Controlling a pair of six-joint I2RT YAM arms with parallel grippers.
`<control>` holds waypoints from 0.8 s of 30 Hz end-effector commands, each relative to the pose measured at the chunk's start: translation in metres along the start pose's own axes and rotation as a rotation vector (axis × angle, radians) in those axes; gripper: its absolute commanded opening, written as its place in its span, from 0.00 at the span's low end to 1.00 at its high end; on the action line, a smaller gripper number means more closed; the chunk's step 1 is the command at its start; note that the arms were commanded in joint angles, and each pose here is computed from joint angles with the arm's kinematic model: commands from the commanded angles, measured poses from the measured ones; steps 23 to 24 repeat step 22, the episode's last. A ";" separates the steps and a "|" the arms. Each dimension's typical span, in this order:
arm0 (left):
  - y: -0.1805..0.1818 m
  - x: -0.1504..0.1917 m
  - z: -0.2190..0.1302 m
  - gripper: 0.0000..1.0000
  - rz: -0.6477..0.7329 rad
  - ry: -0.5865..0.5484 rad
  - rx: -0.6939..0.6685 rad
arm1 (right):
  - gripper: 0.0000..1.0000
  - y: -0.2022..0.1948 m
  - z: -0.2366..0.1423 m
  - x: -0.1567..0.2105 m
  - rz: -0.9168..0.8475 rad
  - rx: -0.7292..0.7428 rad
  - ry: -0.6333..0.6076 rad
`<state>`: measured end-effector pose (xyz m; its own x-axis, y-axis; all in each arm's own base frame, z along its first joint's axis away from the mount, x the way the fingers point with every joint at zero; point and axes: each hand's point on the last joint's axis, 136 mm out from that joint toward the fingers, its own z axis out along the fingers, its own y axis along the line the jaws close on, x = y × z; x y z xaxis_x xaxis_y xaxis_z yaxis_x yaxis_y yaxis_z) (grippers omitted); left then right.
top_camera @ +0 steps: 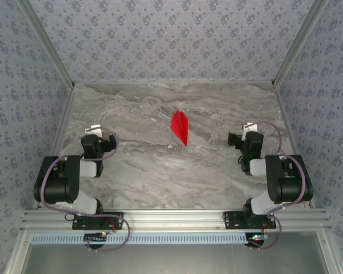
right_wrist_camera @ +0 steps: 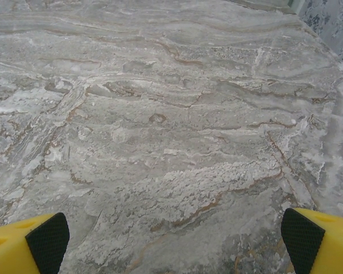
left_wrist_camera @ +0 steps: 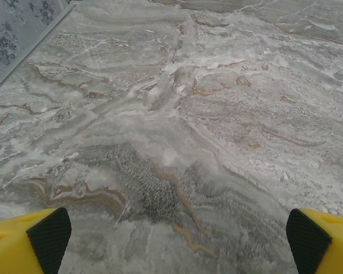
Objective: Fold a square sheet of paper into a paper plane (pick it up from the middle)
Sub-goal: Reset both arms
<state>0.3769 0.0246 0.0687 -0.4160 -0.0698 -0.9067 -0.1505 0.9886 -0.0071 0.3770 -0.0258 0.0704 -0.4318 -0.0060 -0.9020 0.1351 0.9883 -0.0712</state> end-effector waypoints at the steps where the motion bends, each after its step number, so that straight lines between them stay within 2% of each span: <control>1: -0.001 -0.027 0.007 0.99 0.008 -0.056 -0.009 | 1.00 -0.003 0.004 -0.014 0.017 0.001 -0.037; 24: -0.007 -0.026 0.008 0.99 0.029 -0.046 0.016 | 1.00 -0.003 0.004 -0.014 0.017 -0.001 -0.037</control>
